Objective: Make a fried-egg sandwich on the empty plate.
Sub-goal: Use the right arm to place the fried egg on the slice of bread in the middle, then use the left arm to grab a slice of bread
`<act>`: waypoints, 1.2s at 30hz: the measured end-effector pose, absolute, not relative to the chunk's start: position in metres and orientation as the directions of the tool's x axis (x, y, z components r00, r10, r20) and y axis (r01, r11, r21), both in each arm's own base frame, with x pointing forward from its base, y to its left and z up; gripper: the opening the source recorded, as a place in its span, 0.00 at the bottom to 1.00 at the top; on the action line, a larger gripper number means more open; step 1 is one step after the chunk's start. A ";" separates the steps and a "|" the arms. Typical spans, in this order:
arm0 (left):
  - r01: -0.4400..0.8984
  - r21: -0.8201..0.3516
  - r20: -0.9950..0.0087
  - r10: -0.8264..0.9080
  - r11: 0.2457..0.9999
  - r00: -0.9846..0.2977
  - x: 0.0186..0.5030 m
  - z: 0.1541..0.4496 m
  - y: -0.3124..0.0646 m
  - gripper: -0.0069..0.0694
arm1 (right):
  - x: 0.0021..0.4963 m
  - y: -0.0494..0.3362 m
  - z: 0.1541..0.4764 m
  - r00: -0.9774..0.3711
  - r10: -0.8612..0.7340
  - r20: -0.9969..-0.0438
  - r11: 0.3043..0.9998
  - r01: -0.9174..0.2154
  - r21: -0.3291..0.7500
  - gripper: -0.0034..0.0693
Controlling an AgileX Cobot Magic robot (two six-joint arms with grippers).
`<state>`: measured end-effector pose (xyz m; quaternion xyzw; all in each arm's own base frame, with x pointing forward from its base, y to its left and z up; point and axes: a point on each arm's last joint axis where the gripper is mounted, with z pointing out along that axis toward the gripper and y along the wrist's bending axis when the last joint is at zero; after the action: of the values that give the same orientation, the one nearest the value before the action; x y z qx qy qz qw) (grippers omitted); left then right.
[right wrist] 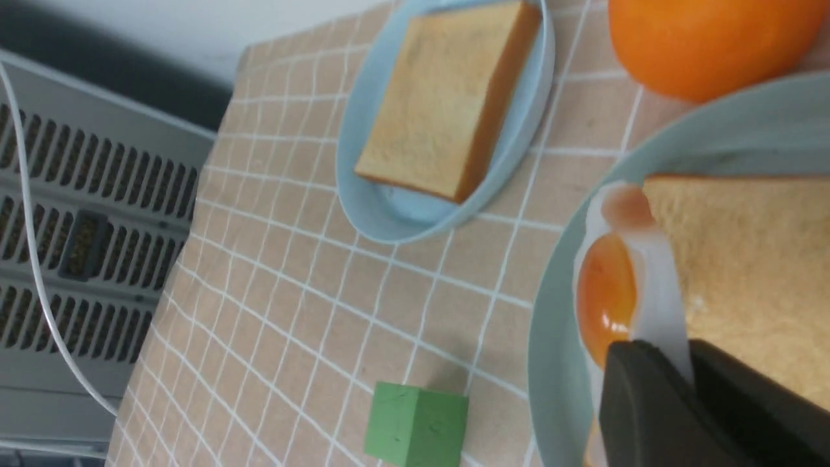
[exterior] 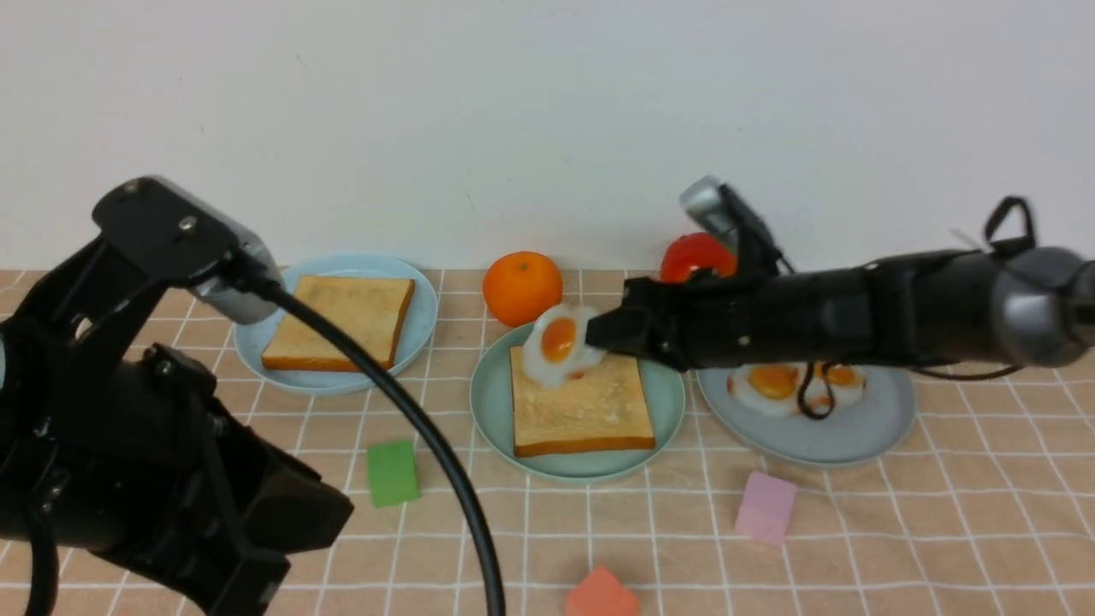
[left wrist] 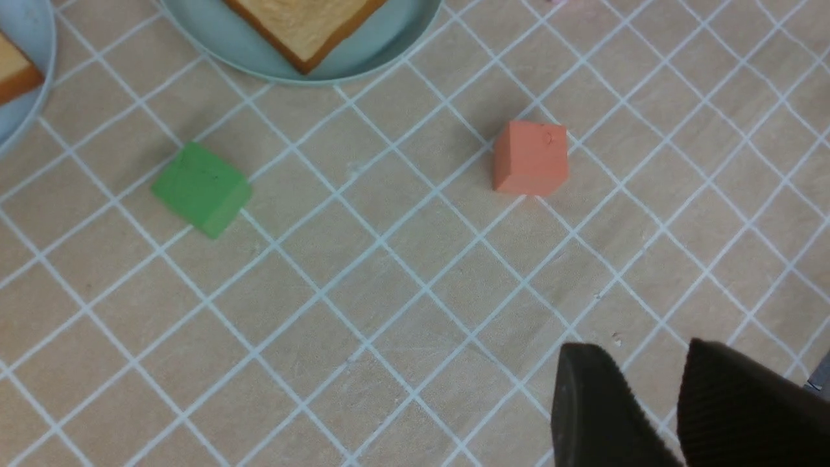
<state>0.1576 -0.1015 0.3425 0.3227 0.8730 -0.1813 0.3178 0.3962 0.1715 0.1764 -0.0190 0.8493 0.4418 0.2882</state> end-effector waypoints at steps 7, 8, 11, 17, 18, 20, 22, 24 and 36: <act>0.678 -0.113 -0.672 0.447 0.726 -0.590 0.158 0.343 -0.102 0.38 | 0.401 0.170 0.158 -0.844 0.231 -0.484 0.637 -0.245 0.731 0.23; 0.678 -0.114 -0.672 0.447 0.726 -0.591 0.158 0.343 -0.102 0.38 | 0.401 0.170 0.159 -0.844 0.234 -0.483 0.636 -0.243 0.733 0.26; 0.678 -0.114 -0.673 0.446 0.726 -0.590 0.158 0.343 -0.102 0.38 | 0.402 0.170 0.159 -0.843 0.232 -0.485 0.637 -0.245 0.731 0.40; 0.665 -0.110 -0.700 0.417 0.739 -0.580 0.161 0.345 -0.102 0.39 | 0.401 0.149 0.178 -0.812 0.132 -0.568 0.672 -0.348 0.654 0.79; 0.658 -0.117 -0.704 0.406 0.744 -0.583 0.162 0.345 -0.103 0.39 | 0.401 0.141 0.185 -0.803 0.128 -0.582 0.671 -0.362 0.647 0.83; 0.627 -0.156 -0.711 0.353 0.763 -0.608 0.166 0.345 -0.105 0.39 | 0.399 0.123 0.207 -0.778 0.123 -0.616 0.655 -0.403 0.640 0.89; 0.585 -0.211 -0.710 0.288 0.783 -0.642 0.173 0.343 -0.109 0.39 | 0.393 0.106 0.235 -0.747 0.127 -0.653 0.623 -0.452 0.638 0.91; 0.545 -0.258 -0.703 0.232 0.798 -0.672 0.181 0.339 -0.113 0.40 | 0.385 0.090 0.259 -0.725 0.132 -0.676 0.601 -0.484 0.636 0.90; 0.297 -0.313 -0.707 -0.012 0.902 -0.707 0.270 0.289 -0.113 0.40 | 0.279 0.092 0.352 -0.665 -0.317 -0.677 0.700 -0.646 0.306 0.59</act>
<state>0.2700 -0.1133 0.2895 0.0793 0.9006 -0.2064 0.3741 0.2787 0.0921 0.3524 -0.2764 0.8709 0.2716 0.3022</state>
